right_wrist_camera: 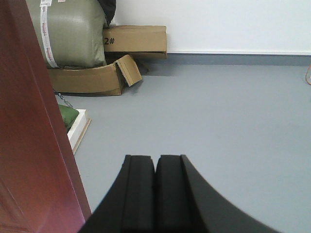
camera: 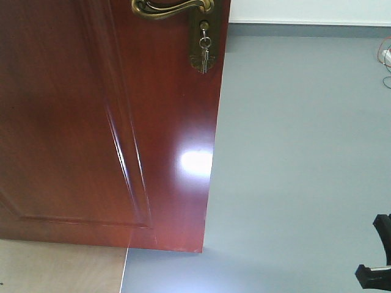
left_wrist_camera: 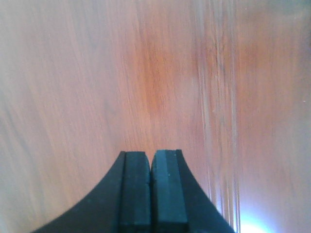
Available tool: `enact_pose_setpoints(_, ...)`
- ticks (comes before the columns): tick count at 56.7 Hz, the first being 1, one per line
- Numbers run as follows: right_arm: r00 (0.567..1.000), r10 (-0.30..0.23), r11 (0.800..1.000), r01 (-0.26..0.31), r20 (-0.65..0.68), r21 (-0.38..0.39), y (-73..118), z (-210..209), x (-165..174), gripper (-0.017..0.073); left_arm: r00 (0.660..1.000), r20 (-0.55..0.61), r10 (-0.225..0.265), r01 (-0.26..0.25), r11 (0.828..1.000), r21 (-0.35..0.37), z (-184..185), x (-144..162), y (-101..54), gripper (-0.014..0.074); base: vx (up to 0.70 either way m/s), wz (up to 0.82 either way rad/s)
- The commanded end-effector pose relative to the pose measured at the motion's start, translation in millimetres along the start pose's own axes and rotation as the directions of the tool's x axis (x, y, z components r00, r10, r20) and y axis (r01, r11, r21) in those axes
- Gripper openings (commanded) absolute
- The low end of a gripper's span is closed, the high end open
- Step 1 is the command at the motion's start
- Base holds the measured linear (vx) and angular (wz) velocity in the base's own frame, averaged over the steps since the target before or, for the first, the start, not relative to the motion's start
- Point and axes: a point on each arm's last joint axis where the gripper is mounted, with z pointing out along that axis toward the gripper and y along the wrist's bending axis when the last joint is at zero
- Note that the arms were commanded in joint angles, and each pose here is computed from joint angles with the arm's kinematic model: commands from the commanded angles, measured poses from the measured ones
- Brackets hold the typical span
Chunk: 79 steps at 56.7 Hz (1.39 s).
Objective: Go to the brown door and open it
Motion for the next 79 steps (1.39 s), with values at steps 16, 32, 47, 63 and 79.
enact_pose_setpoints(16, 0.997, -0.01, 1.0, 0.01, 0.078, 0.005, -0.5, -0.1, -5.8, 0.0, 0.994, 0.109, -0.01, 0.01, 1.0, -0.004, -2.2, -14.6, 0.6, 0.0036, 0.0, 0.0)
enact_pose_setpoints(32, 0.997, -0.01, 1.0, 0.01, 0.078, 0.005, -0.5, -0.1, -5.8, 0.0, 0.994, 0.109, -0.01, 0.01, 1.0, -0.004, -2.2, -14.6, 0.6, 0.0036, 0.0, 0.0)
enact_pose_setpoints(47, 0.997, -0.01, 1.0, 0.01, 0.078, 0.005, -0.5, -0.1, -5.8, 0.0, 0.994, 0.109, -0.01, 0.01, 1.0, -0.004, -2.2, -14.6, 0.6, 0.0036, 0.0, 0.0)
enact_pose_setpoints(63, 0.997, -0.01, 1.0, 0.01, 0.078, 0.005, -0.5, -0.1, -5.8, 0.0, 0.994, 0.109, -0.01, 0.01, 1.0, -0.004, -2.2, -14.6, 0.6, 0.0036, 0.0, 0.0)
enact_pose_setpoints(79, 0.997, -0.01, 1.0, 0.01, 0.078, 0.005, -0.5, -0.1, -5.8, 0.0, 0.994, 0.109, -0.01, 0.01, 1.0, -0.004, -2.2, -14.6, 0.6, 0.0036, 0.0, 0.0)
